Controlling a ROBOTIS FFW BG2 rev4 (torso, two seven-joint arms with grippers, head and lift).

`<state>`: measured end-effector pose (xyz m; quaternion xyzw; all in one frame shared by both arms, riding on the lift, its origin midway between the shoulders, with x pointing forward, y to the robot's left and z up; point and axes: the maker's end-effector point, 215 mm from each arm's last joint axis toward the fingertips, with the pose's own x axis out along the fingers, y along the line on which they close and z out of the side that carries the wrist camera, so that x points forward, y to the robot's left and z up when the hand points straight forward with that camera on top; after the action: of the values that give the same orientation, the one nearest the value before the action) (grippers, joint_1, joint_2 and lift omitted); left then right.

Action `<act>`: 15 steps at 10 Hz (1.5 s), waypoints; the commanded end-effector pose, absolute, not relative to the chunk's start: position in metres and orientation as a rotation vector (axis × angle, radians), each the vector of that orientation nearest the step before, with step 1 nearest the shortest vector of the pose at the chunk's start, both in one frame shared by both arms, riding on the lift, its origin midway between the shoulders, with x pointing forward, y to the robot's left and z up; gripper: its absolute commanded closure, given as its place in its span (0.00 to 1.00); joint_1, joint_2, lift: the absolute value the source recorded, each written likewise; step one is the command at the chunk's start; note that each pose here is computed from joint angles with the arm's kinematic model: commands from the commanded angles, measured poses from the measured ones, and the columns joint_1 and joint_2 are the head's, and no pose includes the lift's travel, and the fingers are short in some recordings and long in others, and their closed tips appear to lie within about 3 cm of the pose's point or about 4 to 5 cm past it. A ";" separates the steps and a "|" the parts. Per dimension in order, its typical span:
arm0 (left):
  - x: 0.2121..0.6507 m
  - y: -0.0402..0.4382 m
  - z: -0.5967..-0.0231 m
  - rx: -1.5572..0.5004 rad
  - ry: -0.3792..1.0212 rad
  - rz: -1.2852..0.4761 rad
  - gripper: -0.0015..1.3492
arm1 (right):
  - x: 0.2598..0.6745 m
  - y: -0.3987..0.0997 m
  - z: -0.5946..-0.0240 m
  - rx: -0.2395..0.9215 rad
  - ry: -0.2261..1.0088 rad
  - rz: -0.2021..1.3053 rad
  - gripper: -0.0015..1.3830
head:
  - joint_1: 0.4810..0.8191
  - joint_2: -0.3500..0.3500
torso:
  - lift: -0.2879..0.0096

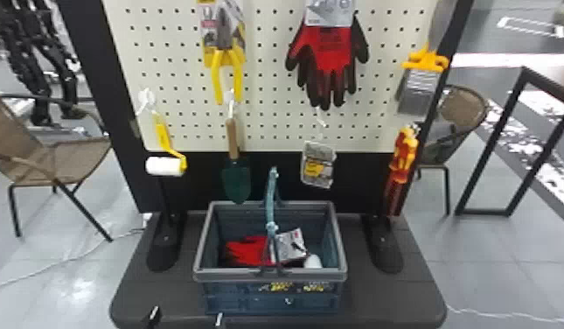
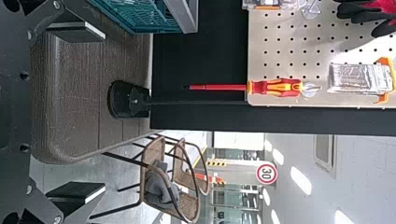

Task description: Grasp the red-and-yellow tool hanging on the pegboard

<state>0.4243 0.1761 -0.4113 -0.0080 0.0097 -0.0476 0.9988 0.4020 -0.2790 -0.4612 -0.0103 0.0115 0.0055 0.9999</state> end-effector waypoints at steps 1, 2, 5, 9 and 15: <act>0.424 0.176 -0.411 -0.016 0.019 -0.095 0.09 | 0.402 -0.279 -0.461 -0.018 0.023 0.010 0.12 | 0.20 0.50 | 0.63; 0.424 0.176 -0.411 -0.016 0.019 -0.095 0.09 | 0.403 -0.279 -0.461 -0.017 0.021 0.009 0.12 | 0.20 0.50 | 0.63; 0.424 0.176 -0.411 -0.016 0.019 -0.095 0.09 | 0.402 -0.280 -0.462 -0.010 0.023 0.005 0.12 | 0.20 0.50 | 0.63; 0.425 0.176 -0.411 -0.014 0.019 -0.096 0.09 | 0.405 -0.281 -0.460 -0.009 0.018 0.004 0.12 | 0.20 0.50 | 0.63; 0.426 0.174 -0.411 -0.016 0.020 -0.107 0.09 | 0.501 -0.271 -0.414 -0.031 -0.019 0.211 0.12 | 0.20 0.50 | 0.63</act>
<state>0.4263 0.1748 -0.4110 -0.0067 0.0098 -0.0534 0.9985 0.4884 -0.2679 -0.4207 -0.0158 -0.0084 0.1045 0.9944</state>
